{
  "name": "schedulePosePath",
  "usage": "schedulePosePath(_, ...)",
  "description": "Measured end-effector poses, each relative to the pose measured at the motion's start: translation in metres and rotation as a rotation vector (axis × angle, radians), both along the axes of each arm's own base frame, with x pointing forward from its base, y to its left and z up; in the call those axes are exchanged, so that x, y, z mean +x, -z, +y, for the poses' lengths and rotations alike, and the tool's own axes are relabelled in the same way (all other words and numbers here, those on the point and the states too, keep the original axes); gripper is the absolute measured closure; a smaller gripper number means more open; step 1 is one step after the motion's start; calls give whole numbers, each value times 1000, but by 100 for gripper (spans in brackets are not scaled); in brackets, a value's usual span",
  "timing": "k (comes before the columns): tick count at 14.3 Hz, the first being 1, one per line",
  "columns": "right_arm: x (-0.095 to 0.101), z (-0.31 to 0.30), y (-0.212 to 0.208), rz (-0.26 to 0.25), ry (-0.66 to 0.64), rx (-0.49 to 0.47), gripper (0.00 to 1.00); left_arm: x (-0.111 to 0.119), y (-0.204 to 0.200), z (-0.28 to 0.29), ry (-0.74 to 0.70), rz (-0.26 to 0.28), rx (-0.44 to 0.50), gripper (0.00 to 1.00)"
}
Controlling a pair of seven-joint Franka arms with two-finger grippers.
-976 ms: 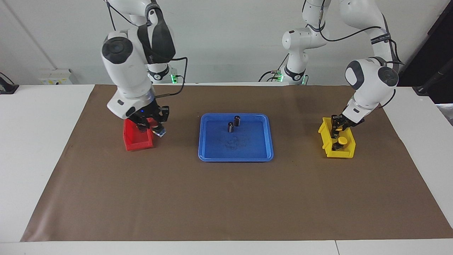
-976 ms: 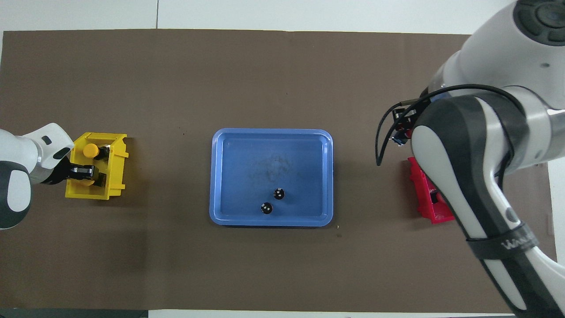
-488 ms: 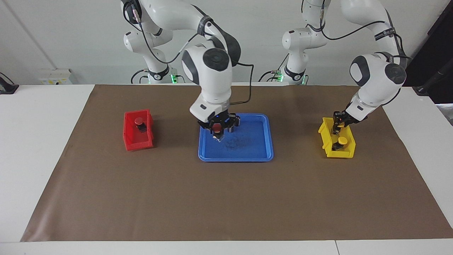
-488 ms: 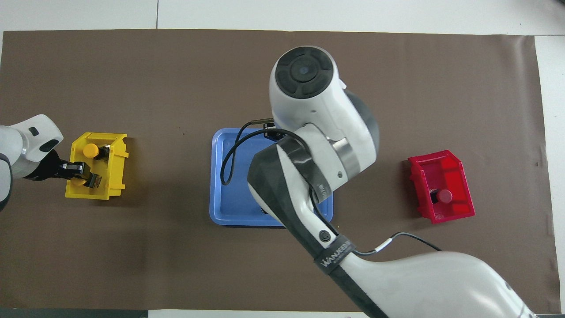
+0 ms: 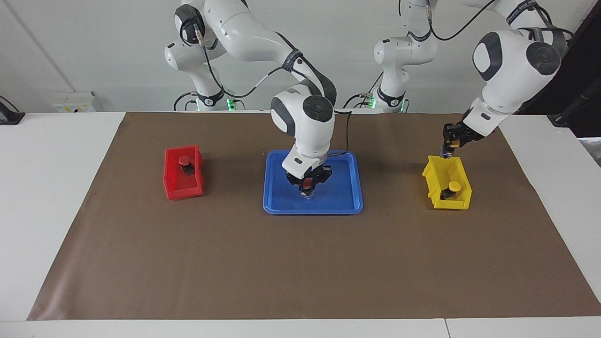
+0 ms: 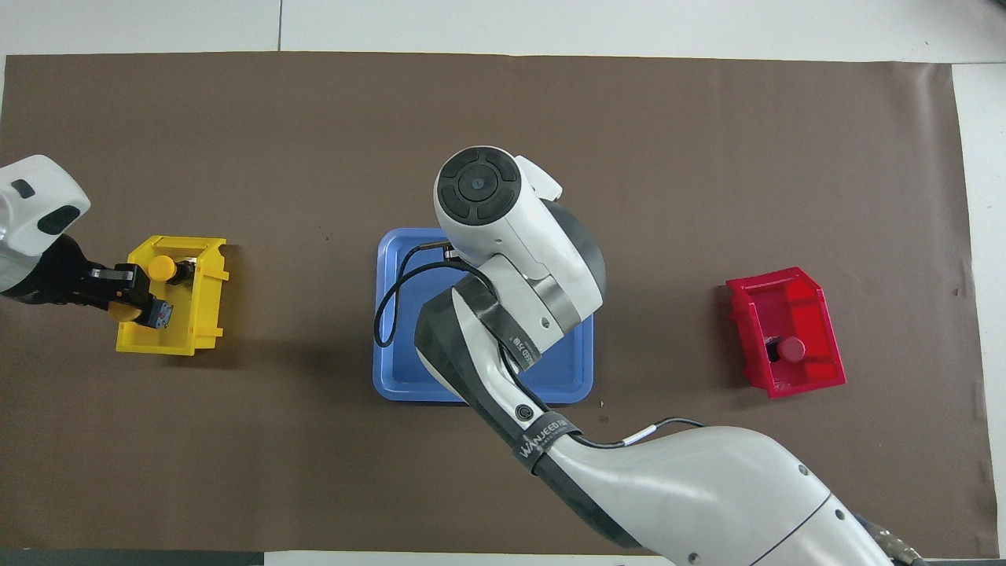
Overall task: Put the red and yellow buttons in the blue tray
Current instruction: 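Carry the red button into the blue tray with the right gripper and release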
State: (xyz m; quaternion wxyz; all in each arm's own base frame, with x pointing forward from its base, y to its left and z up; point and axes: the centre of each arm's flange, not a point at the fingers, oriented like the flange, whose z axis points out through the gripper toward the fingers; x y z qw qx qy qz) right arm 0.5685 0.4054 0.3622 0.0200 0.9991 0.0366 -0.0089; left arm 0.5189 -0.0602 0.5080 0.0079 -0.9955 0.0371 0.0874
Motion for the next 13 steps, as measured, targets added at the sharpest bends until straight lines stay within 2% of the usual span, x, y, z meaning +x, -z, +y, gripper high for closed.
schedulePosePath(3,-8,-4,15,9,-3,-7,59,-3,8,-36,-27,6,18,59)
schedulePosePath(5,-12,-6,12,10,-4,-7,58,-2,17,-59,-73,-13,25,59)
schedulePosePath(7,-13,-7,8,4,-4,-4,42,-1,27,-96,-130,-37,-10,59)
schedulePosePath(8,-11,-7,1,-10,-3,3,30,-1,32,-114,-149,-47,-29,59)
schedulePosePath(10,7,-21,-33,-62,22,14,7,-3,38,-148,-179,-67,-67,59)
schedulePosePath(11,22,-46,-58,-95,57,21,0,-4,39,-163,-193,-82,-94,59)
schedulePosePath(13,49,-129,-106,-123,116,25,0,-7,45,-196,-236,-109,-123,59)
